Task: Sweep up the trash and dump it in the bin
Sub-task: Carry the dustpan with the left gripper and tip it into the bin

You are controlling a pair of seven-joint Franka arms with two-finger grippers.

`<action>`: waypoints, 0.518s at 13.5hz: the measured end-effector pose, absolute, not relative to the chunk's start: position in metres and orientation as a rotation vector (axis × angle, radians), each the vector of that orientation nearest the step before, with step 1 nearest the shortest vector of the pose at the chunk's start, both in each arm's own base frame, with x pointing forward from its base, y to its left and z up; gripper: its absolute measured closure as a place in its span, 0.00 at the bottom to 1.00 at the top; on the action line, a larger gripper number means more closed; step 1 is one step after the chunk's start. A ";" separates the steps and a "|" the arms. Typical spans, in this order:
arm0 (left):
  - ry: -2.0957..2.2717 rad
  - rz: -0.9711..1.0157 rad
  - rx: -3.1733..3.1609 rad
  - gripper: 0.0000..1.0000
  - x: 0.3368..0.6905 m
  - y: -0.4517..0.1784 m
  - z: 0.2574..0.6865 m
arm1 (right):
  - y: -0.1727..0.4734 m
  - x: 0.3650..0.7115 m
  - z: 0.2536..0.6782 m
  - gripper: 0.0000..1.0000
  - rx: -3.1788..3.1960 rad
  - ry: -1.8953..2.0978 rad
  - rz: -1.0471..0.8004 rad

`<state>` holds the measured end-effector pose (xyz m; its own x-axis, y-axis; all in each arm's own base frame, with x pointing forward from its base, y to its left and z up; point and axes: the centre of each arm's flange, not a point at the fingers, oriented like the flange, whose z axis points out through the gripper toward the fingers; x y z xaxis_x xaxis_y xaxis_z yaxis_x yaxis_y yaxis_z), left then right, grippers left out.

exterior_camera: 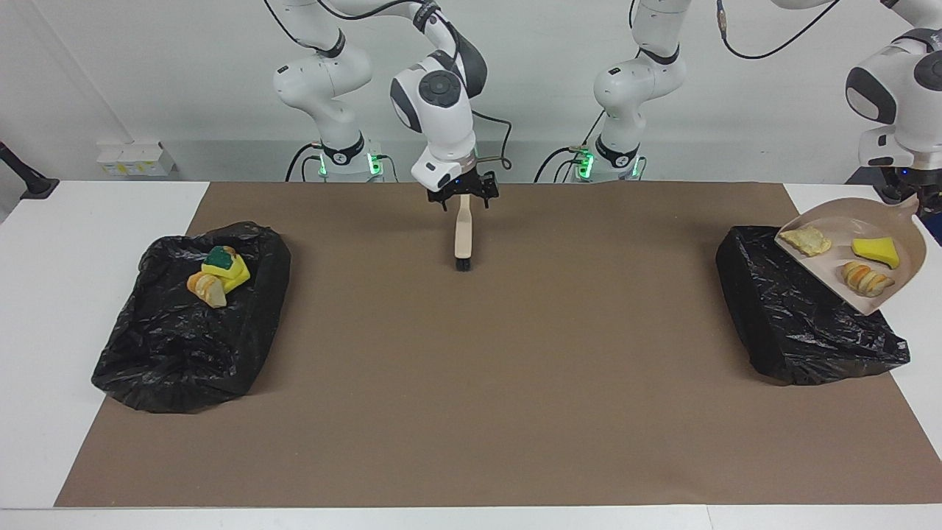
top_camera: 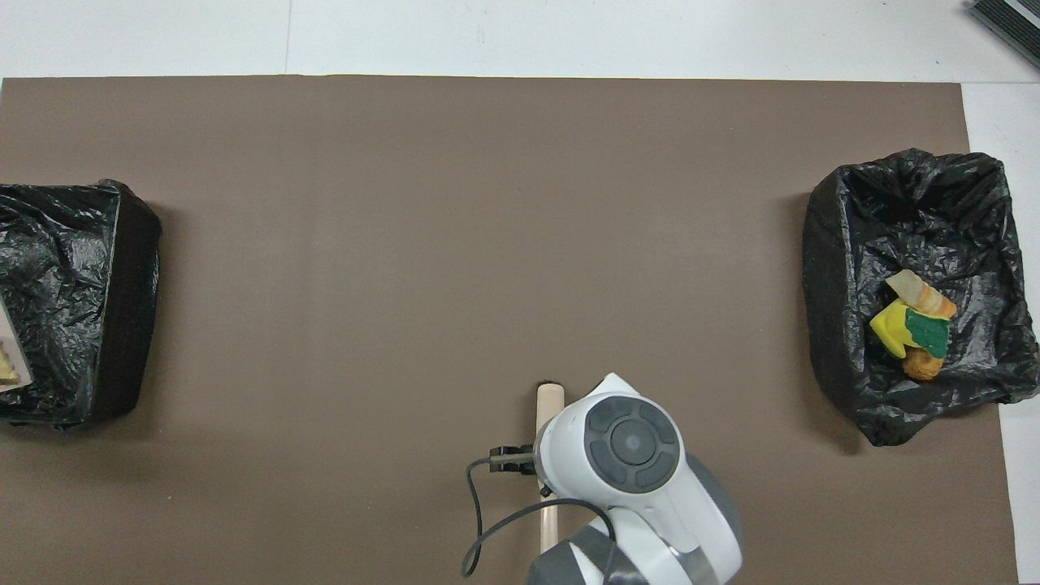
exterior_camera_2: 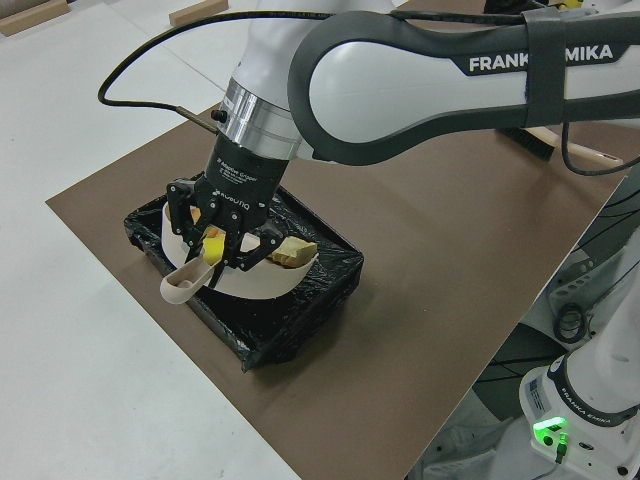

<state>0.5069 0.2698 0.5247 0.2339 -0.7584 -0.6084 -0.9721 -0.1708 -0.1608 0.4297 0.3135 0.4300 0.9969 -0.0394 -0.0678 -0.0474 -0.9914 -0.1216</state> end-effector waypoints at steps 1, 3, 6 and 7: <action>1.585 0.576 -1.952 0.68 0.508 0.269 0.527 | 0.304 0.444 0.443 0.00 -3.022 0.077 0.041; 1.588 0.650 -1.885 0.68 0.509 0.267 0.531 | 0.284 0.465 0.463 0.00 -3.028 0.120 -0.028; 1.593 0.725 -1.822 0.68 0.516 0.250 0.543 | 0.236 0.494 0.502 0.00 -3.026 0.211 -0.058; 1.593 0.745 -1.801 0.68 0.518 0.243 0.547 | 0.214 0.503 0.519 0.00 -3.025 0.220 -0.070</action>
<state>0.5182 0.2435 0.5469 0.1160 -0.6474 -0.7532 -0.9932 -0.0859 -0.0791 0.5028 0.2142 0.5190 0.9884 -0.1469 0.0378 -0.1419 -0.9836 -0.1110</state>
